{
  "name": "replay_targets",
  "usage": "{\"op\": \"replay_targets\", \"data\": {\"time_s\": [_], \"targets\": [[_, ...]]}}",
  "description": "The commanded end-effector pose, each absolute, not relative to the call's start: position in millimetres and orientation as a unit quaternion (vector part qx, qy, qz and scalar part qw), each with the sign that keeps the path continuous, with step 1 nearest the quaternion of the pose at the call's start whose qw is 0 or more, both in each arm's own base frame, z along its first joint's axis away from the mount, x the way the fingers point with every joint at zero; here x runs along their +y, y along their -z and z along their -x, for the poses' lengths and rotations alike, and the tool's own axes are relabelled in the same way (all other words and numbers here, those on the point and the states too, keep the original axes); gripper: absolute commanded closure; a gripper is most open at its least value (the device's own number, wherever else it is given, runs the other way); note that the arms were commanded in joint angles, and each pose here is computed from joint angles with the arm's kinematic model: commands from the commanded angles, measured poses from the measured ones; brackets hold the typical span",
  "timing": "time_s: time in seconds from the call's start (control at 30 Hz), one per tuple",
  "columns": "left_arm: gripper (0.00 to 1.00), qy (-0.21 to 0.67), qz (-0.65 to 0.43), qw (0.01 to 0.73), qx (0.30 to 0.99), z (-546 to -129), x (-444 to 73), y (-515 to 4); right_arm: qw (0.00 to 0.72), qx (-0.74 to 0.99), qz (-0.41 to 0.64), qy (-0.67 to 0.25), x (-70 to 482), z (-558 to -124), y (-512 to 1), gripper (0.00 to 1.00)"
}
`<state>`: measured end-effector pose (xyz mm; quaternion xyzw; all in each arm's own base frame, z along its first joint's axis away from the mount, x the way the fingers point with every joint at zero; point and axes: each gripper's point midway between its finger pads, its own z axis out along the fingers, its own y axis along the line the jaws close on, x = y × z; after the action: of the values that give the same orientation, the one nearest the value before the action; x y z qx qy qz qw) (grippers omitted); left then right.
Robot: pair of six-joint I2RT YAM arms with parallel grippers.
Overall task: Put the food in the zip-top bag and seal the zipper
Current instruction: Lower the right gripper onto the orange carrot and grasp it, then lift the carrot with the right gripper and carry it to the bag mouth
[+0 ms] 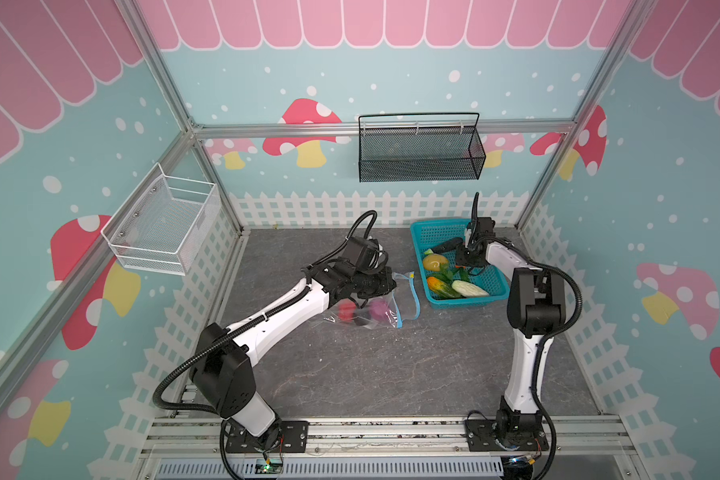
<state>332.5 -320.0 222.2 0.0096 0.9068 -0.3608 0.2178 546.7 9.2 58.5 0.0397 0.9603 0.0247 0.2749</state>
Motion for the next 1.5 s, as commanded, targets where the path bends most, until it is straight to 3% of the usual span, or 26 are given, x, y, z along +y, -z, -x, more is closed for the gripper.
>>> {"op": "replay_targets", "data": {"time_s": [0.0,0.13,0.37,0.73,1.23,1.47], "targets": [[1.00,0.368,-0.011,0.232,0.900,-332,-315,-233,0.260,0.964,-0.045,-0.027,6,-547,-47,0.47],[1.00,0.368,-0.011,0.232,0.901,-332,-315,-233,0.257,0.965,-0.045,-0.027,6,-547,-44,0.46],[1.00,0.366,-0.011,0.232,0.901,-332,-314,-232,0.258,0.965,-0.046,-0.031,8,-549,-45,0.59],[1.00,0.368,-0.006,0.231,0.901,-333,-314,-231,0.289,0.957,-0.025,-0.028,8,-547,-91,0.67],[1.00,0.371,-0.010,0.237,0.898,-335,-316,-239,0.328,0.942,0.062,-0.021,17,-490,-159,0.69],[1.00,0.367,-0.019,0.235,0.900,-334,-316,-245,0.373,0.909,0.185,-0.015,50,-459,-185,0.75]]}}
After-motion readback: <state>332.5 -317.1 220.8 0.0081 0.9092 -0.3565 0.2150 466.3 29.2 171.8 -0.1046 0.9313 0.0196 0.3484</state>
